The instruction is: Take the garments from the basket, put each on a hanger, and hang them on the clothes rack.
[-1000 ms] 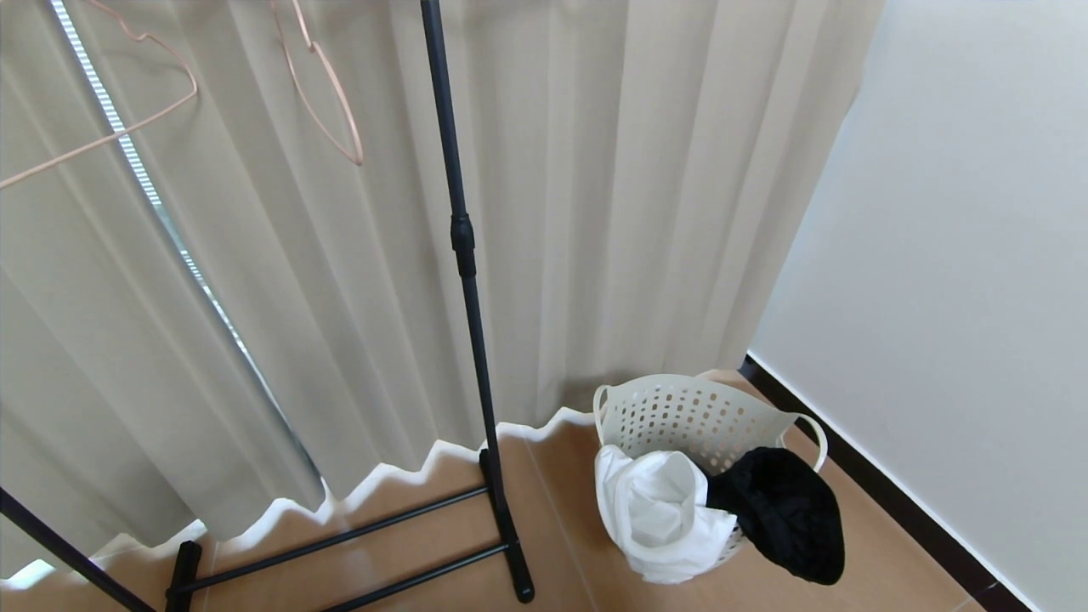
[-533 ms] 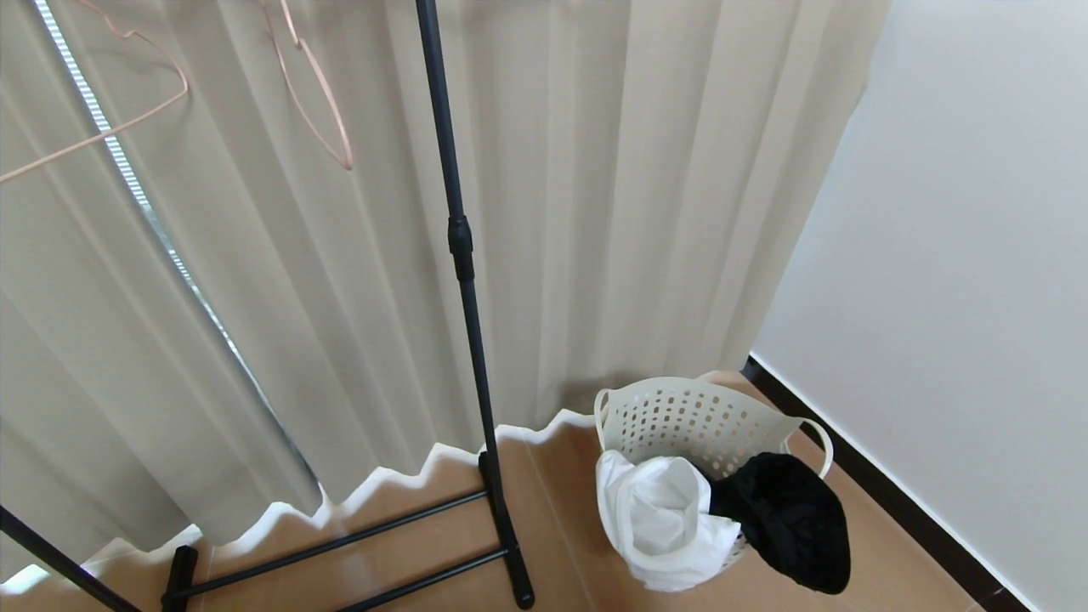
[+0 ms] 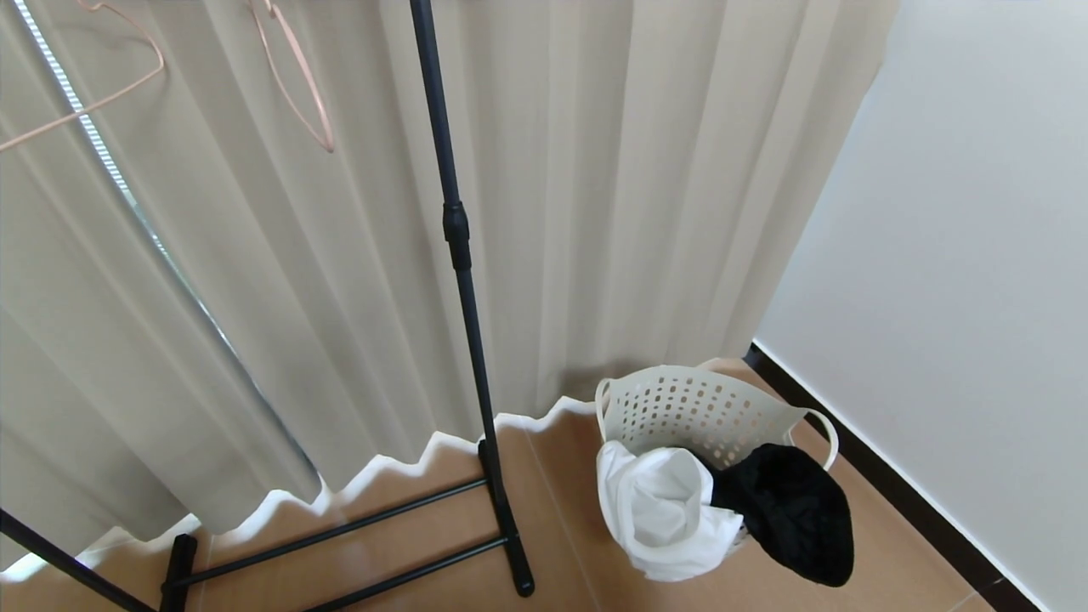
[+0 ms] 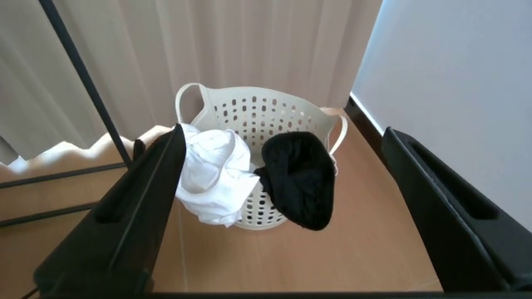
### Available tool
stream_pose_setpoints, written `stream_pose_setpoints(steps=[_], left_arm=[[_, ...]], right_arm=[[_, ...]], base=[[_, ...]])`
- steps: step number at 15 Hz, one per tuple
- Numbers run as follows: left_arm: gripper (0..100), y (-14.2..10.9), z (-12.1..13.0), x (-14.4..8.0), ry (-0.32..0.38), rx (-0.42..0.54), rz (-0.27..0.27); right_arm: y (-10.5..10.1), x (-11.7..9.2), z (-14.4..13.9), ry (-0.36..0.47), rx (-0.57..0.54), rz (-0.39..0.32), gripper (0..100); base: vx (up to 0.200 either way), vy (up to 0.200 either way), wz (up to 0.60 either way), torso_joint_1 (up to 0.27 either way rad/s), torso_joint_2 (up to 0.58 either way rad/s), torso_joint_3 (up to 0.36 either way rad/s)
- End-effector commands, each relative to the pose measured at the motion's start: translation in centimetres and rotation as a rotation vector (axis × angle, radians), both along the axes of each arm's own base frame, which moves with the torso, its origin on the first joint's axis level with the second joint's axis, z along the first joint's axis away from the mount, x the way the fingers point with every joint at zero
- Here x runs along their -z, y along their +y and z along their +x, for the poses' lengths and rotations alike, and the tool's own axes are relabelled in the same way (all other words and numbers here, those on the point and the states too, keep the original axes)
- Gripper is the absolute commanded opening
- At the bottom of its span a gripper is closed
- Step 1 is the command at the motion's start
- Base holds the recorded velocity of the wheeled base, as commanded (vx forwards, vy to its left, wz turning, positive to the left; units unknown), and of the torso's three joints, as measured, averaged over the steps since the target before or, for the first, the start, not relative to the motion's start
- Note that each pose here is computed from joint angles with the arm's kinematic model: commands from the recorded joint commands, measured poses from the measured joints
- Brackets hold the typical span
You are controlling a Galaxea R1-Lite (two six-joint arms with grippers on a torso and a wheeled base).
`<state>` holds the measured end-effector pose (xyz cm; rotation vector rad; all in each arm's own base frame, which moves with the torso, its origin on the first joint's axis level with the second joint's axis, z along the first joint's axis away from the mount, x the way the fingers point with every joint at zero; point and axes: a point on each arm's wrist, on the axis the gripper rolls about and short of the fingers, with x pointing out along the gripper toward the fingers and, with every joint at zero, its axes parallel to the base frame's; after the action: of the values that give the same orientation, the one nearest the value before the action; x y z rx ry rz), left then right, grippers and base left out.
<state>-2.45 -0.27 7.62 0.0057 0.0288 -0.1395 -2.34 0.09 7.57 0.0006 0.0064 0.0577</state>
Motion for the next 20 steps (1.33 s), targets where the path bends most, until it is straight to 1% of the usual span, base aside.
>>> stream_pose_setpoints(steps=[1,20], left_arm=[[100,0.00,0.00,0.00,0.000,0.000,0.000],[100,0.00,-0.01,-0.04,-0.001,0.002,-0.006]], right_arm=[[0.00,0.00,0.01,0.001,-0.002,0.000,100],[0.00,0.00,0.01,0.001,0.001,0.001,100]], base=[[0.000,0.000,0.00,0.002,0.01,-0.203],[0.000,0.000,0.00,0.001,0.00,-0.199]])
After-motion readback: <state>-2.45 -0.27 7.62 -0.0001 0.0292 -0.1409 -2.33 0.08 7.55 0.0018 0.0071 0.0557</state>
